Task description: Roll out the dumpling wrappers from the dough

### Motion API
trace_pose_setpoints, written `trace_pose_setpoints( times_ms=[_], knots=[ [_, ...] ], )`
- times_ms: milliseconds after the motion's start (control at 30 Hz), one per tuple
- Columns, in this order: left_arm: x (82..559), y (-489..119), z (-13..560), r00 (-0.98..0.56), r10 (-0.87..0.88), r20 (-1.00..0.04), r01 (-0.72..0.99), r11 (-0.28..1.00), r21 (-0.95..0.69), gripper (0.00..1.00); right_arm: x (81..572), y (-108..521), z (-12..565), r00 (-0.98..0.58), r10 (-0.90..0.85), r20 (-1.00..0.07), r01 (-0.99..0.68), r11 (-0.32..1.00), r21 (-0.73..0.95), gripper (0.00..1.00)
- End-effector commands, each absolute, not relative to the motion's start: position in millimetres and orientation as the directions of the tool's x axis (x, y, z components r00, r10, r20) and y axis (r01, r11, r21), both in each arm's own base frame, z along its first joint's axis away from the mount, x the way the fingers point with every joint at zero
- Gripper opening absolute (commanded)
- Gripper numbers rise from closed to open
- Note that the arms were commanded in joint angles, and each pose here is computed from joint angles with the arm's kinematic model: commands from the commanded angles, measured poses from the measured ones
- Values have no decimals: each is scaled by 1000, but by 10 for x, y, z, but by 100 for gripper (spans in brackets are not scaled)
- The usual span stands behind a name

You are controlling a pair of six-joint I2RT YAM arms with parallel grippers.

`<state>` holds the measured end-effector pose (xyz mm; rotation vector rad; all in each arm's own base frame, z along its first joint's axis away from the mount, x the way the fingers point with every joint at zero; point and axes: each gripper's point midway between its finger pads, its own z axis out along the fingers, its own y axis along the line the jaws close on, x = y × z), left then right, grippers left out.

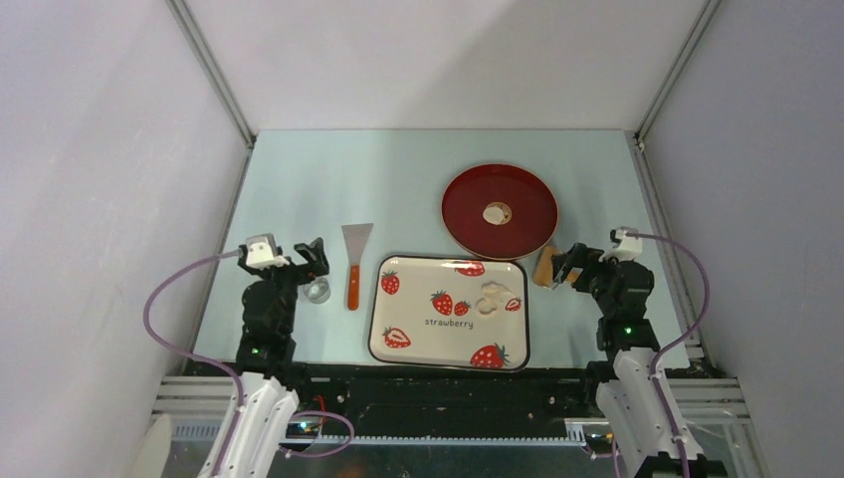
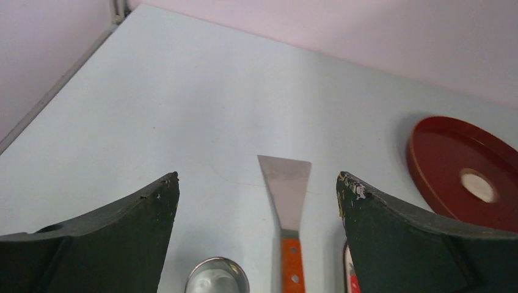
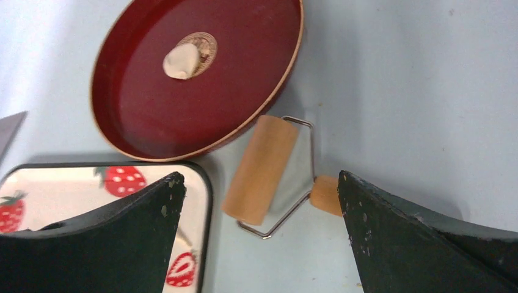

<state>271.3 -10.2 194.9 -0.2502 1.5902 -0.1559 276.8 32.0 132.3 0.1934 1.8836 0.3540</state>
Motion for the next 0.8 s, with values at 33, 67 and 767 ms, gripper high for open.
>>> trace_pose_setpoints(
  times_ms=[33,67,767],
  knots=[
    [2815,215,2013,161,-164,-973,-189,963,-194,100,3027,140,1525,-74,220,-973,-44,974,224,99],
    [2828,241,1974,147,-158,-977,-207,960,-186,100,3068,119,1484,-69,216,-974,-35,975,218,99],
    [3294,422,1471,105,56,-993,-304,952,21,100,3481,-2,1153,-25,104,-994,-30,994,104,99]
  ],
)
